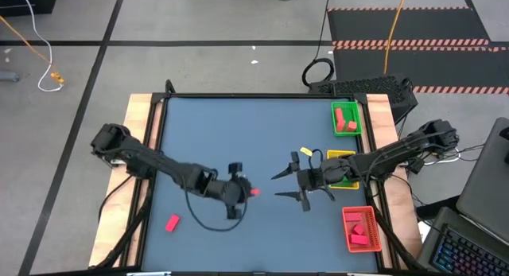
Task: Sort & place blocks by color
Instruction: Put orange block into the green basket
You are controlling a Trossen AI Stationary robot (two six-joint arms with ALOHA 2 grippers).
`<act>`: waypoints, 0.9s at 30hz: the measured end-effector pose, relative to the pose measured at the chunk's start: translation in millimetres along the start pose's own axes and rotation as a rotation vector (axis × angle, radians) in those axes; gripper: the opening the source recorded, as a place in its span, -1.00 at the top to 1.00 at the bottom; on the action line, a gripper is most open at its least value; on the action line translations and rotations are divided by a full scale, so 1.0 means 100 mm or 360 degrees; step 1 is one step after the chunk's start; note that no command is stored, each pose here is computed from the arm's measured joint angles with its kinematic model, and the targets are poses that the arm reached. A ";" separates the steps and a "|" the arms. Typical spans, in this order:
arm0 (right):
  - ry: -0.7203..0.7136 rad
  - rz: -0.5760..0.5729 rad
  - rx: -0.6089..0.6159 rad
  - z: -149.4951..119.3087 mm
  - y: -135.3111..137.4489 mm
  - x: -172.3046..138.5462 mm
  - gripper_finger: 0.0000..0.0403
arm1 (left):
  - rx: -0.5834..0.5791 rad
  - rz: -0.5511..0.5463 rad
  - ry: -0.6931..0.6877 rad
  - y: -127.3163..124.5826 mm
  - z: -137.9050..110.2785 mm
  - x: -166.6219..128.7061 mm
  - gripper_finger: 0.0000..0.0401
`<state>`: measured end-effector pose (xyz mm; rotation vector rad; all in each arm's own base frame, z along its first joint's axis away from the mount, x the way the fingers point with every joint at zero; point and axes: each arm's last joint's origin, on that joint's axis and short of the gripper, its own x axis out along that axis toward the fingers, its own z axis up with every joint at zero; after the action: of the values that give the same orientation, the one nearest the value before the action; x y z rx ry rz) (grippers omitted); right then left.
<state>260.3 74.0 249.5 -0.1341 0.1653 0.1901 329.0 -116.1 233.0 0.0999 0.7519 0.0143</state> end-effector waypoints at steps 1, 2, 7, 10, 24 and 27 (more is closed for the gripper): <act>-0.0046 -0.0004 -0.0010 0.01 0.00 0.02 -0.12 | 0.0009 0.0025 -0.0054 0.05 0.04 -0.01 0.71; -0.0092 -0.0010 -0.0023 0.04 0.00 0.04 -0.12 | 0.0022 0.0048 -0.0122 0.09 0.09 -0.01 0.71; -0.0207 -0.0022 -0.0047 0.08 0.00 0.07 -0.12 | 0.0064 0.0123 -0.0447 0.28 0.33 0.00 0.71; -0.0203 -0.0024 -0.0052 0.07 0.00 0.07 -0.12 | 0.0050 0.0158 -0.0575 0.36 0.42 -0.01 0.71; -0.0185 -0.0170 -0.0082 0.06 -0.05 0.08 -0.12 | 0.0130 0.0117 -0.0630 0.22 0.43 -0.03 0.70; -0.0186 -0.0162 -0.0072 0.06 -0.04 0.08 -0.12 | 0.0153 0.0148 -0.0673 0.20 0.45 -0.05 0.70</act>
<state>270.0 72.2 254.6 -0.1756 0.0378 0.0997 356.7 -100.2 271.3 0.2217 0.3246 0.0439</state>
